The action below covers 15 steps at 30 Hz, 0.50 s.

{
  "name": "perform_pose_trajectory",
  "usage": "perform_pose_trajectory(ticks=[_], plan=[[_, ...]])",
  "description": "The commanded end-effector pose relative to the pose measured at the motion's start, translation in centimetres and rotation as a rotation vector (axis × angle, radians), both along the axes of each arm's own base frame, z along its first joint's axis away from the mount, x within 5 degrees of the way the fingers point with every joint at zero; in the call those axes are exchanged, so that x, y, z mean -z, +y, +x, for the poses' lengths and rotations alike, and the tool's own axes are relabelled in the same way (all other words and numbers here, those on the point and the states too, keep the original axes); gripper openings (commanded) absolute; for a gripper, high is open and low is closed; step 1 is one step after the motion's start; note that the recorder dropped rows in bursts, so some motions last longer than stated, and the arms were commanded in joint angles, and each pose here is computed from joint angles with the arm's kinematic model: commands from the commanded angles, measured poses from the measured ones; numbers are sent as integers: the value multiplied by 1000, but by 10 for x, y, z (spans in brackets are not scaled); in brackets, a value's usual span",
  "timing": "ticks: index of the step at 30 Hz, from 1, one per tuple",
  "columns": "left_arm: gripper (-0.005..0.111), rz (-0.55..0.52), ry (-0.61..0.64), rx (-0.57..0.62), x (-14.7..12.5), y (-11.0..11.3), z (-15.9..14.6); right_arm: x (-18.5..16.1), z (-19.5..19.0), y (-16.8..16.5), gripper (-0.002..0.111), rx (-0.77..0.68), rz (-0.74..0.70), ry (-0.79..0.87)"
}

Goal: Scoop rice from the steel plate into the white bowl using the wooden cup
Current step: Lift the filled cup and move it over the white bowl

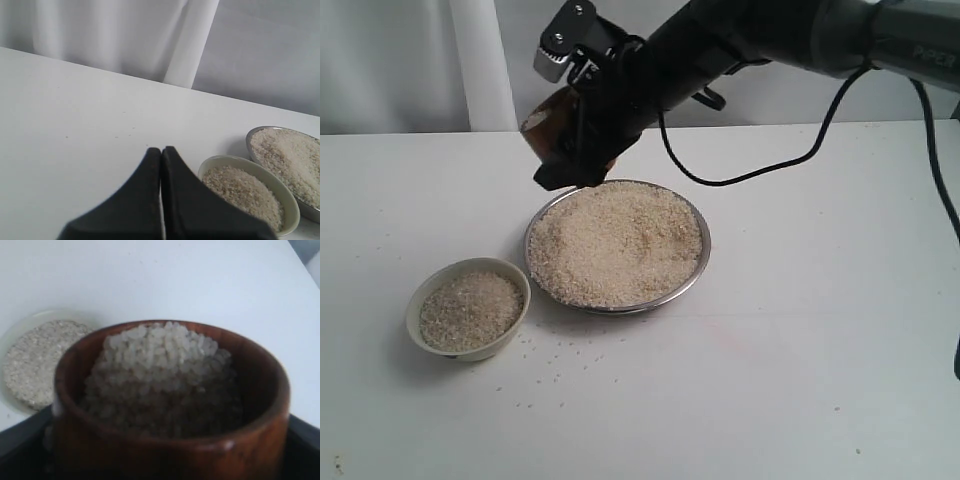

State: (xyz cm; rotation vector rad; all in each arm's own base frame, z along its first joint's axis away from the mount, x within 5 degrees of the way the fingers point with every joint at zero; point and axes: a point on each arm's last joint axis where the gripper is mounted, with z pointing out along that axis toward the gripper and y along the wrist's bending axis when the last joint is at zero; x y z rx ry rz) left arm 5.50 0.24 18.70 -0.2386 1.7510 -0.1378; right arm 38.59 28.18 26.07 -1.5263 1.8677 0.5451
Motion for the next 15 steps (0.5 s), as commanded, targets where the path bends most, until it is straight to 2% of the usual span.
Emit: perform_pose_trajectory(ticks=[1, 4, 7, 8, 15], plan=[[0, -5, -15, 4, -2, 0, 0, -10, -20, 30, 14, -62, -8, -108], [0, -5, -15, 4, -2, 0, 0, -10, -34, 53, 14, -85, -83, -237], [0, -5, -15, 4, -2, 0, 0, -5, -45, 70, 0, -74, -188, -360], [0, -5, -15, 4, -2, 0, 0, -1, -47, 74, 0, -67, -226, -389], [0, -5, -15, 4, -2, 0, 0, 23, -50, 88, 0, -89, -295, -424]])
